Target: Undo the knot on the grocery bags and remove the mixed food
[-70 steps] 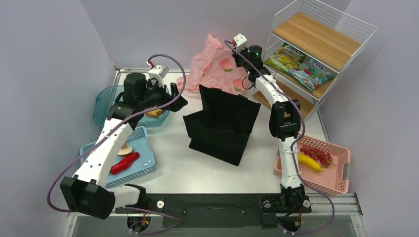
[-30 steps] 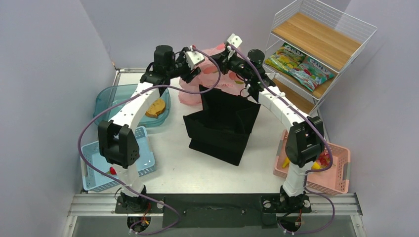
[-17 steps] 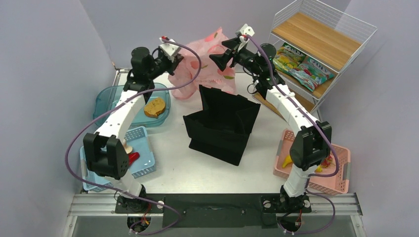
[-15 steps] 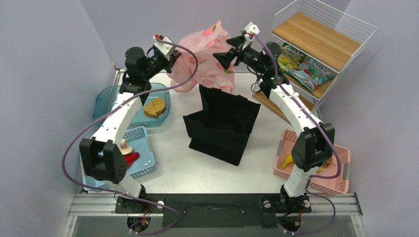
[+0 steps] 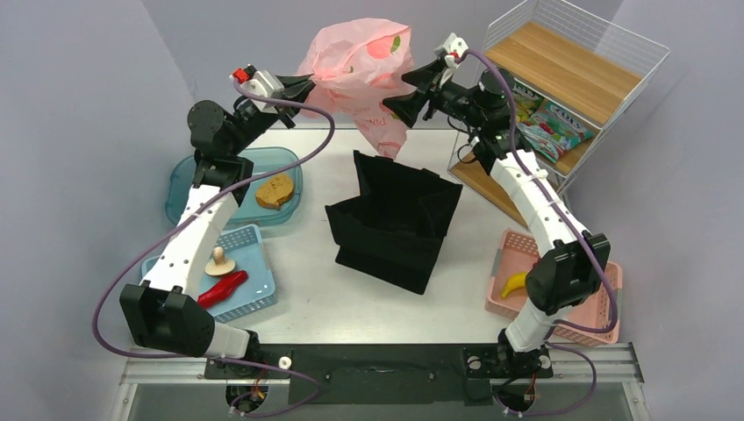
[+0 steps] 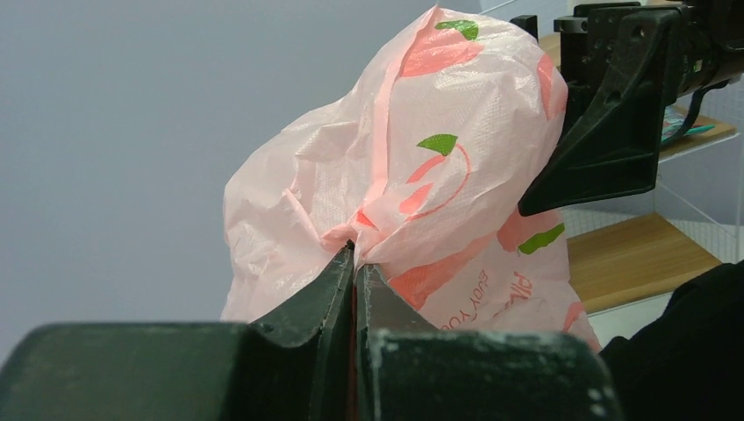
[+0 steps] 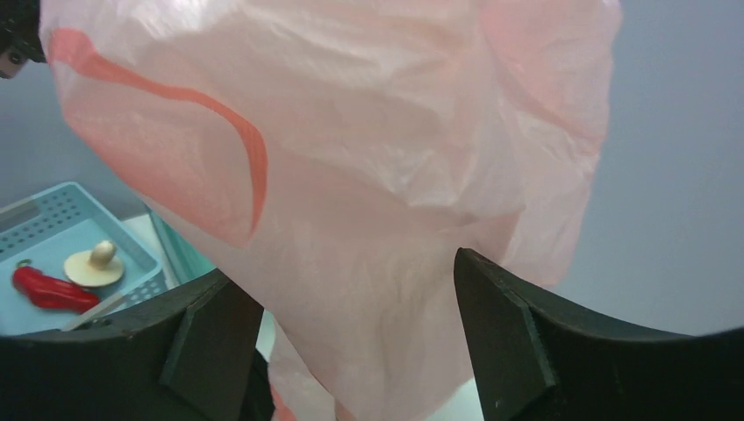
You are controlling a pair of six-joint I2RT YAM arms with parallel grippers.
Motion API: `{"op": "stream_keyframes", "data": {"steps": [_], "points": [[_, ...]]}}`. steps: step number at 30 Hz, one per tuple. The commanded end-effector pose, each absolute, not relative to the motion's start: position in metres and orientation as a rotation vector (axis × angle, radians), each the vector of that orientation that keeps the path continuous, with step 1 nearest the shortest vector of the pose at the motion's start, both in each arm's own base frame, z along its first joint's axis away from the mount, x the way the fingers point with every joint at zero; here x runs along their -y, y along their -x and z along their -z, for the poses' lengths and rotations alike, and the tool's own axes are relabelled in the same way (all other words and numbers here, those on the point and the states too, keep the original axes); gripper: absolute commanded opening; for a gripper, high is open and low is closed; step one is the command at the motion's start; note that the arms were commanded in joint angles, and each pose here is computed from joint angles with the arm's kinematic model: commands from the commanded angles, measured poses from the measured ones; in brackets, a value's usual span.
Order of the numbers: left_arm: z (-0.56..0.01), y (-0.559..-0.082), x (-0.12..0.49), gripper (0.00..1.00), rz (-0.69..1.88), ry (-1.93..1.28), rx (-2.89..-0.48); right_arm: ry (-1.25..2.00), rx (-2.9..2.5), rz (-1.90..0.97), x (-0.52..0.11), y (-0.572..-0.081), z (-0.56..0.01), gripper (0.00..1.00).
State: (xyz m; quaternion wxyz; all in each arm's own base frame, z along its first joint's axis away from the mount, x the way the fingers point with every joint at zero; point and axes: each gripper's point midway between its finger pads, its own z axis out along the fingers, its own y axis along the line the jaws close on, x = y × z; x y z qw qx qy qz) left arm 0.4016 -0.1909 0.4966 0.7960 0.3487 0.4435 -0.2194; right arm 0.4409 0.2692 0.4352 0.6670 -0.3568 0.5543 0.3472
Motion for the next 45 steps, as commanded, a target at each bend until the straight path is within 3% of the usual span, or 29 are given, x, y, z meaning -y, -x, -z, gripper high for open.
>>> {"op": "stream_keyframes", "data": {"steps": [1,10,17,21,24,26,27,29,31,32,34,37,45], "points": [[-0.523,-0.372,0.192,0.00,0.511,-0.767,-0.864,0.864,-1.120,-0.854,-0.282,-0.389,-0.489,0.71],[-0.541,-0.291,0.246,0.00,0.739,-0.972,-0.769,1.015,-0.944,-0.695,-0.319,-0.343,-0.504,0.85],[-0.555,-0.241,0.280,0.00,0.914,-1.032,-0.743,1.060,-0.737,-0.602,-0.340,-0.307,-0.524,0.86],[-0.571,-0.224,0.281,0.00,0.933,-1.012,-0.706,1.169,-0.733,-0.552,-0.351,-0.293,-0.495,0.82],[-0.591,-0.217,0.274,0.00,0.917,-0.978,-0.670,1.177,-0.773,-0.551,-0.350,-0.293,-0.483,0.74],[-0.599,-0.210,0.271,0.00,0.913,-0.974,-0.653,1.143,-0.803,-0.579,-0.350,-0.294,-0.484,0.55],[-0.601,-0.205,0.270,0.00,0.916,-0.976,-0.651,1.122,-0.810,-0.581,-0.348,-0.295,-0.488,0.33],[-0.603,-0.197,0.266,0.00,0.905,-0.982,-0.640,1.080,-0.822,-0.598,-0.345,-0.297,-0.498,0.09],[-0.605,-0.197,0.258,0.12,0.867,-0.948,-0.654,1.040,-0.838,-0.616,-0.338,-0.299,-0.508,0.00],[-0.605,-0.205,0.253,0.28,0.825,-0.915,-0.676,1.021,-0.852,-0.638,-0.336,-0.299,-0.511,0.00],[-0.612,-0.214,0.237,0.44,0.726,-0.851,-0.702,0.986,-0.872,-0.657,-0.326,-0.299,-0.518,0.00],[-0.616,-0.227,0.215,0.51,0.604,-0.803,-0.734,0.951,-0.886,-0.690,-0.315,-0.292,-0.529,0.00],[-0.573,-0.217,0.223,0.53,0.366,-1.102,-0.532,0.846,-0.996,-1.054,-0.327,-0.257,-0.551,0.00]]}}
